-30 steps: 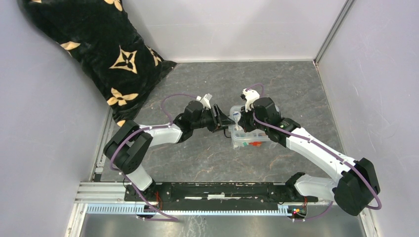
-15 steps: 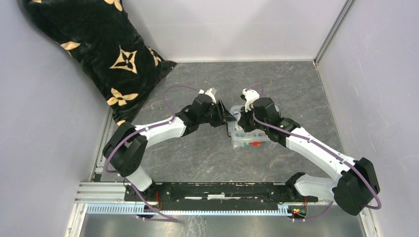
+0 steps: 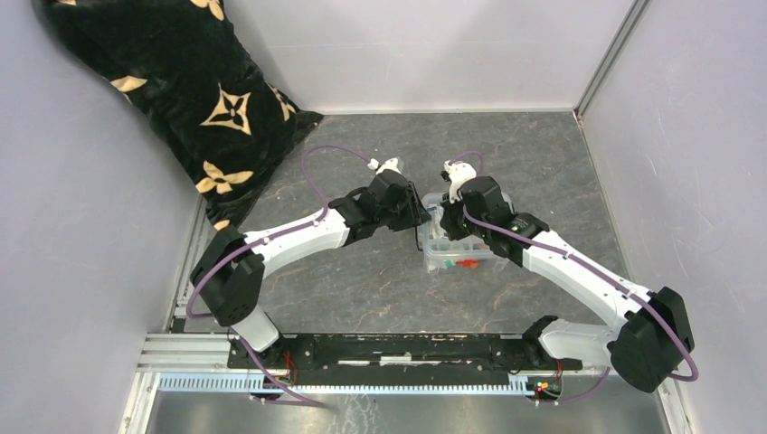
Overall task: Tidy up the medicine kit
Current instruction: Close the lid of the medicine box.
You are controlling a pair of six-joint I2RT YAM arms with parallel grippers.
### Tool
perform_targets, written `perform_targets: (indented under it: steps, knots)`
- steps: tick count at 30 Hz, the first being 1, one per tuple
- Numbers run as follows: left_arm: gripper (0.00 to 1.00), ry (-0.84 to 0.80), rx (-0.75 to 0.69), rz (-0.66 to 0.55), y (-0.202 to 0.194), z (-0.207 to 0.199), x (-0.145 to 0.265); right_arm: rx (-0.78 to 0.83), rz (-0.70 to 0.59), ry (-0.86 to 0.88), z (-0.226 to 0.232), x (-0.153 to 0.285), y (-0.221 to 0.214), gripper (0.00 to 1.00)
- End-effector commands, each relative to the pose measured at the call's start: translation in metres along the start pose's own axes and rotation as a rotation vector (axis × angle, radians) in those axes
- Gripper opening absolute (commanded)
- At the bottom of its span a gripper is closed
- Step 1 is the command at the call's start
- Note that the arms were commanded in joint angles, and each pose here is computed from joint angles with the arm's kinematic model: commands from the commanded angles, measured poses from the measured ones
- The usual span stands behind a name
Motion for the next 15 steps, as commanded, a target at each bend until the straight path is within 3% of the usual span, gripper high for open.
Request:
perform_targets:
  steps: [1, 15]
  knots:
    - [0.41, 0.264, -0.156, 0.111, -0.027, 0.038, -0.007, 0.028, 0.071, -0.156, -0.016, 0.004, -0.009, 0.0]
    - [0.42, 0.331, -0.212, 0.136, -0.032, 0.032, -0.003, 0.016, 0.103, -0.111, -0.015, -0.005, -0.019, 0.0]
Point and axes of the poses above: each gripper's point midway between its finger pads, its own x axis back along the fingers, its own z axis along the line the jaws close on, y = z × x, the point moved 9 cm from there along x, back along the fingers, and after that the axes turned 13 degrees about -x, right-handed, at the moved point
